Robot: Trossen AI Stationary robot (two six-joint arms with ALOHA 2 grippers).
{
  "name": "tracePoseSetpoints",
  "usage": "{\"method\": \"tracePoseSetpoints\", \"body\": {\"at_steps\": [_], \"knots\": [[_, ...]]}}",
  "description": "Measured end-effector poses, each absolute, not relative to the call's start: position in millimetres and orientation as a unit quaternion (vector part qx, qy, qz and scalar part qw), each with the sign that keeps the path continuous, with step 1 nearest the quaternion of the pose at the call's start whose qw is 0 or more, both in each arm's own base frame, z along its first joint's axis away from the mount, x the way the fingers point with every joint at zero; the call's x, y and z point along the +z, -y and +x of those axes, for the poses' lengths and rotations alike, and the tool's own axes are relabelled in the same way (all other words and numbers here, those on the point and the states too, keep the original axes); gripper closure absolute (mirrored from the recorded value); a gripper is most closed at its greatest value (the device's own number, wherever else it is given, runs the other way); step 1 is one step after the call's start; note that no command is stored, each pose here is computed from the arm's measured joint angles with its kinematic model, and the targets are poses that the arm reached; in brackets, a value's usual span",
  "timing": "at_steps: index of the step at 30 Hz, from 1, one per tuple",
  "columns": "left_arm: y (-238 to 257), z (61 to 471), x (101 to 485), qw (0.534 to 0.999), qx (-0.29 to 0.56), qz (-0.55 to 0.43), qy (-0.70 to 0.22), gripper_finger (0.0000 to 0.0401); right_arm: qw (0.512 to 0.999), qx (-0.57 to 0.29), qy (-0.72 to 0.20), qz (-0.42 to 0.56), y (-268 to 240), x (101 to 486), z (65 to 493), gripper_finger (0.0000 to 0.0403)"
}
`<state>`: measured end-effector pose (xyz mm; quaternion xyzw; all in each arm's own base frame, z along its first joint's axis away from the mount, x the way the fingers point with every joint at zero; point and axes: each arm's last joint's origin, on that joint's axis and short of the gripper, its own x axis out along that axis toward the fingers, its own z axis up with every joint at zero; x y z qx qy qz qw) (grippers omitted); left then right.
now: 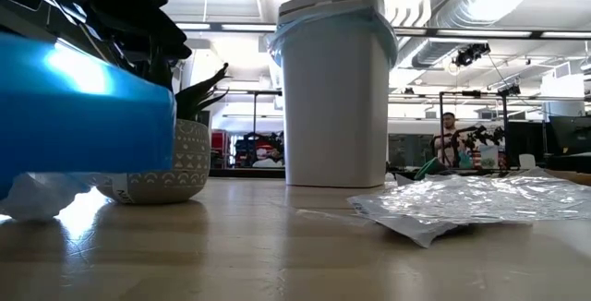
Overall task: Place trash/remove bag and relplace
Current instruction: Put the transparent plastic into the trash bin
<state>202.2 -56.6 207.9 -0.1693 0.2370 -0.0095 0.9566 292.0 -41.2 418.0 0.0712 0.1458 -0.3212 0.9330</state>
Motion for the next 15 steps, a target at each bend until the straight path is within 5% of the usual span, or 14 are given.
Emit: {"method": "tracePoseSetpoints", "body": {"at_steps": [15], "knots": [[56.7,202.1,207.8,0.957,-0.013,-0.166,-0.238,0.0321,0.890,-0.356,-0.253,0.130,85.9,381.2,297.4,0.0399]]}}
